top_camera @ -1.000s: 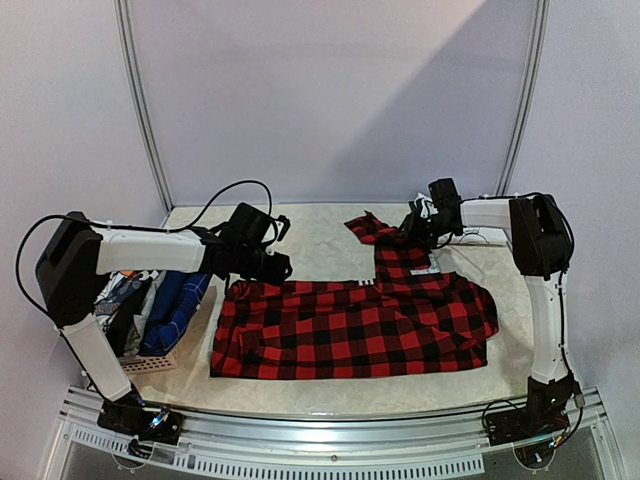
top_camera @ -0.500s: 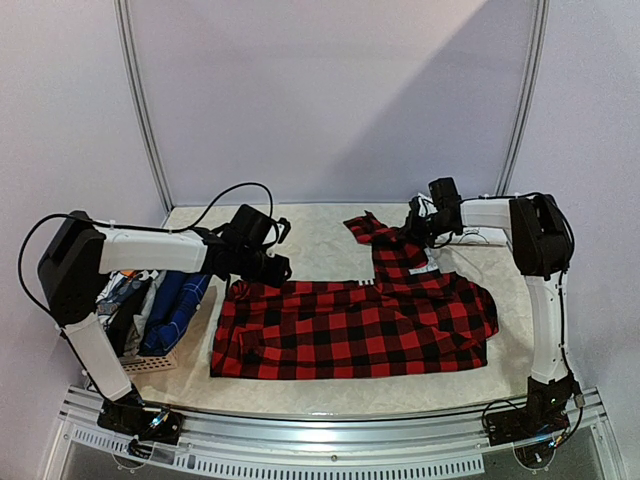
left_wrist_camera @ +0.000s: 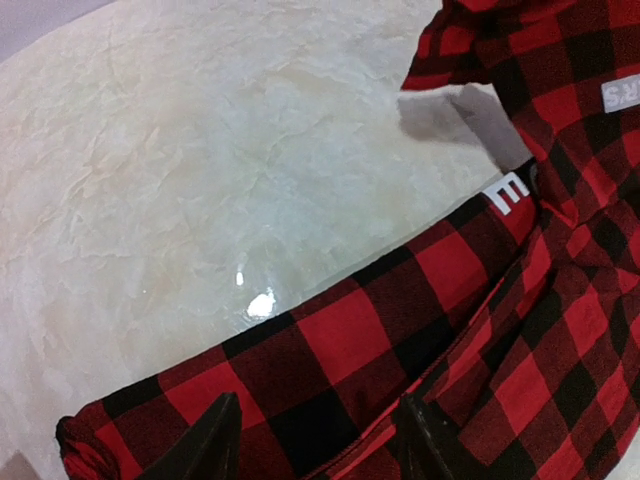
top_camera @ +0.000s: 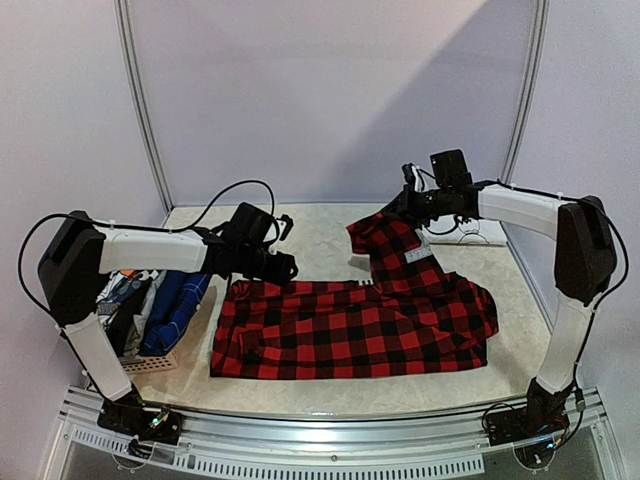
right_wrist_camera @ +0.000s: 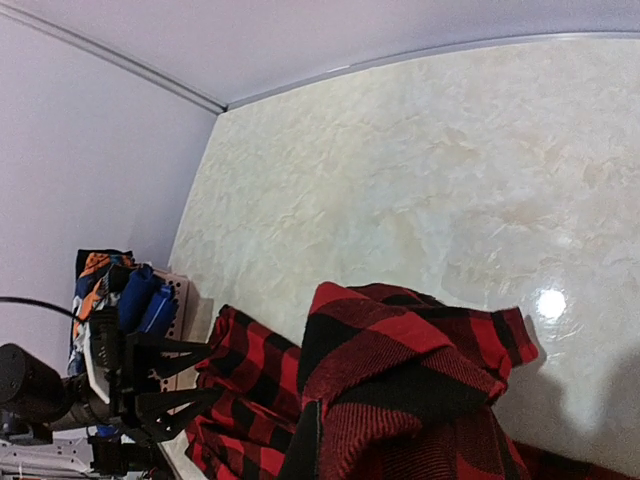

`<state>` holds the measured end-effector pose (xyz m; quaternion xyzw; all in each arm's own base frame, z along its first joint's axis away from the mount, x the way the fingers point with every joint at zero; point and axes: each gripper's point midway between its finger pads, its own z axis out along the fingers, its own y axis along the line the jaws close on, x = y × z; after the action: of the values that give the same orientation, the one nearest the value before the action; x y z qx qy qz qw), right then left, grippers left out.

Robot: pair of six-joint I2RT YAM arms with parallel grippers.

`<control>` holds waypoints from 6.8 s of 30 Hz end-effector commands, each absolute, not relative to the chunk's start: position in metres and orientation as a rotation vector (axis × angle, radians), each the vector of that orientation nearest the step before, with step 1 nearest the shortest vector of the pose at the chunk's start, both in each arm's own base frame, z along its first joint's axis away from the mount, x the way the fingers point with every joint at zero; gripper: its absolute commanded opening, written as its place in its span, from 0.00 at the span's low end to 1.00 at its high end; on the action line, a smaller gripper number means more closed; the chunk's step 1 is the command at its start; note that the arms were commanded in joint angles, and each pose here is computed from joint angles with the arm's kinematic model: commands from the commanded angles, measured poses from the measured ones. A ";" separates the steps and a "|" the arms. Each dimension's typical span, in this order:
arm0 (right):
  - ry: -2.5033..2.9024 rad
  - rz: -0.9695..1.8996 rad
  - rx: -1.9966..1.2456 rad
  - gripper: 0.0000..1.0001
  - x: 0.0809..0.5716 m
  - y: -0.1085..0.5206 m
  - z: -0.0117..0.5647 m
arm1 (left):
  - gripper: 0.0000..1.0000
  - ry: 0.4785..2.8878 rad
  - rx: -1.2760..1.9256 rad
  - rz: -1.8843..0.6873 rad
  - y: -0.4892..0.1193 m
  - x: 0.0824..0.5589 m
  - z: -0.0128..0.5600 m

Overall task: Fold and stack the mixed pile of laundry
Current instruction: Adjust the 1/3-folded shirt at the center of the board.

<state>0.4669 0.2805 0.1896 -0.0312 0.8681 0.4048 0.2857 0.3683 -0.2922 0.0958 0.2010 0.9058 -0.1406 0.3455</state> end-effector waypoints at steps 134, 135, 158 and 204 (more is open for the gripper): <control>2.569 0.477 -0.065 0.36 0.363 0.202 0.129 | 0.00 2.098 0.407 -0.112 -0.345 0.287 0.208; 2.554 0.461 -0.046 0.36 0.366 0.198 0.133 | 0.00 2.105 0.396 -0.080 -0.339 0.291 0.204; 2.501 0.448 0.034 0.38 0.388 0.184 0.135 | 0.00 2.176 0.284 0.447 -0.251 0.320 0.147; 2.541 1.034 -0.290 0.32 0.326 0.282 0.100 | 0.45 2.498 0.600 -0.232 -0.320 0.314 0.070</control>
<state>0.3292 0.2686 0.1159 -0.0958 0.9124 0.3370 0.2114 0.2936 -0.3148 0.0773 0.2489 0.9296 -0.0437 0.2683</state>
